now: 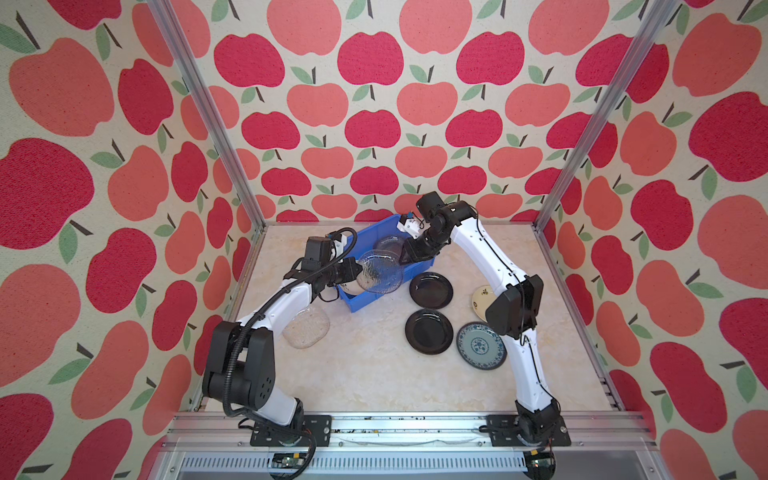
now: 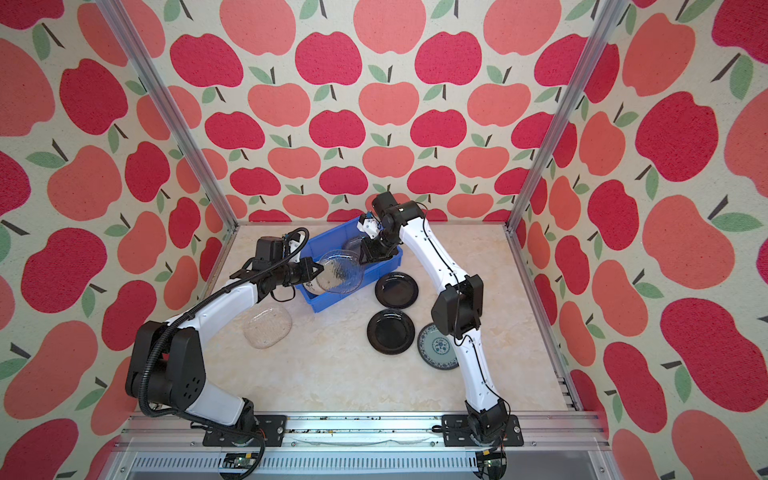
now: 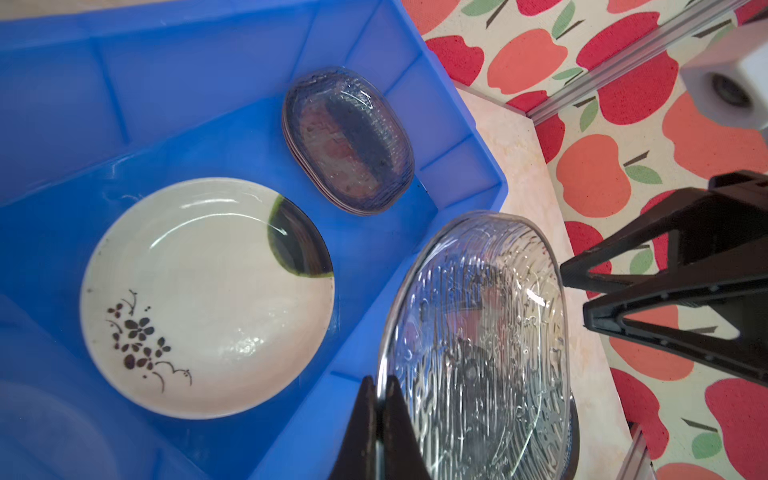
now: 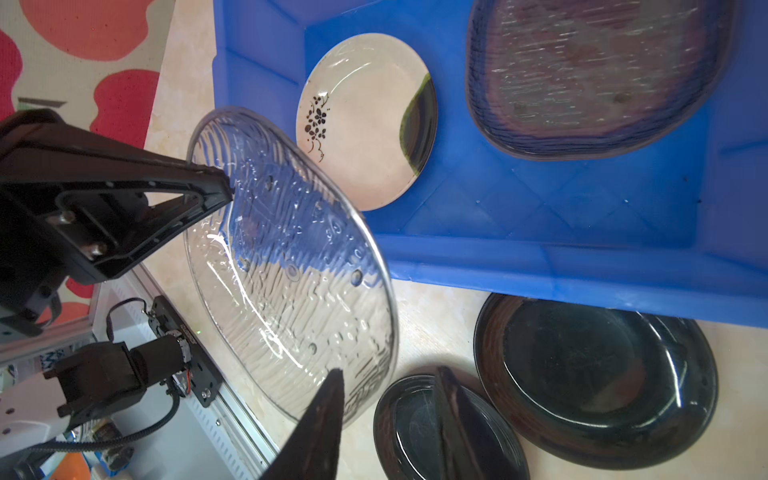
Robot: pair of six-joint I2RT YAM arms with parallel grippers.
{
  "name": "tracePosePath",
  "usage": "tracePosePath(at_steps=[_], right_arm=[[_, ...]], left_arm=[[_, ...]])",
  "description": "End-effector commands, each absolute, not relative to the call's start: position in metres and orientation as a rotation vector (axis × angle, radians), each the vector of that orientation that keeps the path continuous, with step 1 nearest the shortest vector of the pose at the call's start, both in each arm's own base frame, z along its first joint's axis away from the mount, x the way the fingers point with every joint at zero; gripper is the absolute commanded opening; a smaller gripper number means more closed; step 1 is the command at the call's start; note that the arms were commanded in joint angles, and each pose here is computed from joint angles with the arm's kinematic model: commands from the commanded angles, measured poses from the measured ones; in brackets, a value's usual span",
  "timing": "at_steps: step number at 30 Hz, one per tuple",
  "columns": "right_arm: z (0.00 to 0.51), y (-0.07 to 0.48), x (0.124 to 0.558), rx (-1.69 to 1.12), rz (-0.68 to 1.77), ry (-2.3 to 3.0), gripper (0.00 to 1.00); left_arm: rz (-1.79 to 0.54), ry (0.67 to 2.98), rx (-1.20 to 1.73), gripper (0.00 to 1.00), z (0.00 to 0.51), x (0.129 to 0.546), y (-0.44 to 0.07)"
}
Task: Place the plates into the plastic bin on the countertop
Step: 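Lower the glass plate into the bin with the left gripper while the right releases, then set the glass plate against the bin wall with the left gripper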
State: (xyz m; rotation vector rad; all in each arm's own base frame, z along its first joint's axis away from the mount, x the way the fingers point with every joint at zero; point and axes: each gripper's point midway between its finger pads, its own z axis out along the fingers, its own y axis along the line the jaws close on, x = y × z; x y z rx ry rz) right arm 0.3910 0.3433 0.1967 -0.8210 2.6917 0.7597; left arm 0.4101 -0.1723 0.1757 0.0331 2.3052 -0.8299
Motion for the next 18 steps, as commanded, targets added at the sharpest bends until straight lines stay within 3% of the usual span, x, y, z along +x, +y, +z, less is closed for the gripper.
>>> tracePosePath(at_steps=[1, 8, 18], right_arm=[[0.216, 0.320, 0.425, -0.599, 0.712, 2.641, 0.43], [0.246, 0.302, 0.446, -0.405, 0.755, 2.518, 0.43], [0.253, 0.291, 0.444, -0.315, 0.814, 2.466, 0.44]], left_arm=[[-0.751, 2.238, -0.081, 0.00, 0.199, 0.434, -0.169], [-0.658, 2.172, -0.429, 0.00, 0.194, 0.473, -0.164], [-0.560, 2.151, -0.647, 0.00, 0.174, 0.513, -0.181]])
